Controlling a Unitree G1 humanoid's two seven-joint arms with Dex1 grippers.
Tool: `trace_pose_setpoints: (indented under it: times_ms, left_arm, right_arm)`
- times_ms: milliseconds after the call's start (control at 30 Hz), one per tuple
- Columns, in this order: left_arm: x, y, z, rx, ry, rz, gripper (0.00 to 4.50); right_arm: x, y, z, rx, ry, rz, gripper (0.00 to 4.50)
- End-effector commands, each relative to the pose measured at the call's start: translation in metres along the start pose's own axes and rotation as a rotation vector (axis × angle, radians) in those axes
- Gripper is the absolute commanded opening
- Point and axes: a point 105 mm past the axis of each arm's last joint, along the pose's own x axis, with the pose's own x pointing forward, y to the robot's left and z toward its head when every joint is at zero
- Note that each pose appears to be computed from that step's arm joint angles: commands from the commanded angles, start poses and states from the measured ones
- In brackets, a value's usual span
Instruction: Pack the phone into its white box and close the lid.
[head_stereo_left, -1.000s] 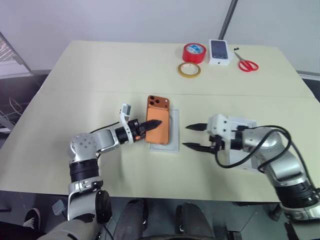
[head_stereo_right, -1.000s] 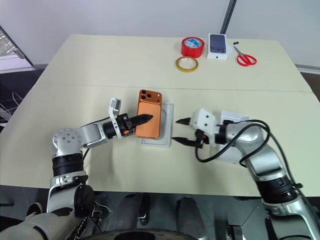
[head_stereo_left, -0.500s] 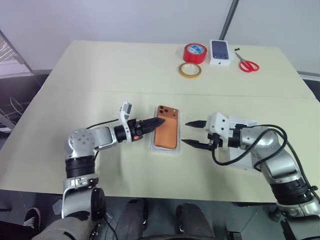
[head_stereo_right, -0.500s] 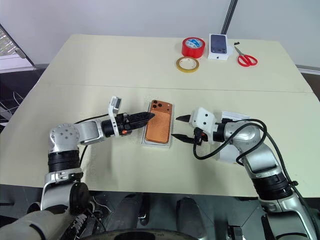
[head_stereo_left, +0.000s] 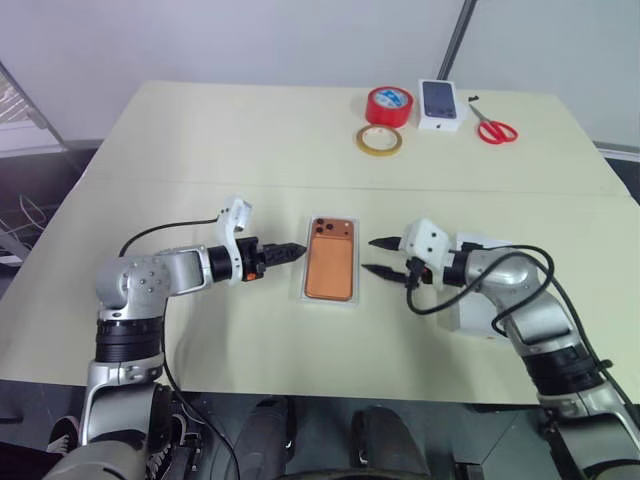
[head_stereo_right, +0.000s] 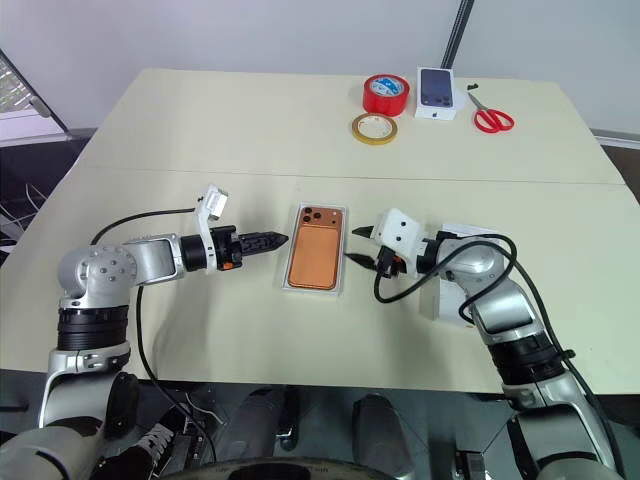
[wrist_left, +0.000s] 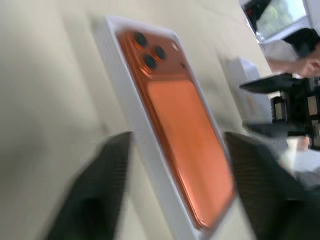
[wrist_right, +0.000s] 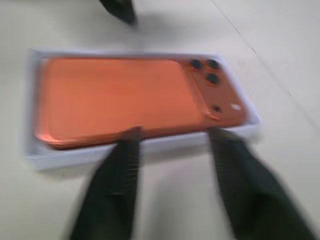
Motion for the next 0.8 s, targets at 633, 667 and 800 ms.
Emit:
trace_pose_setpoints:
  times_ms: [633, 667, 800]
  left_arm:
    - [0.088, -0.044, -0.057, 0.446, 0.223, -0.247, 0.01]
    - [0.097, -0.055, -0.054, 0.466, 0.212, -0.278, 0.01]
    - [0.114, -0.074, -0.050, 0.495, 0.189, -0.331, 0.01]
  right_arm:
    - [-0.009, 0.008, -0.028, -0.121, 0.138, 0.058, 0.00]
    - [-0.016, 0.003, -0.032, -0.124, 0.161, 0.045, 0.00]
    - [-0.034, -0.005, -0.040, -0.119, 0.207, 0.017, 0.00]
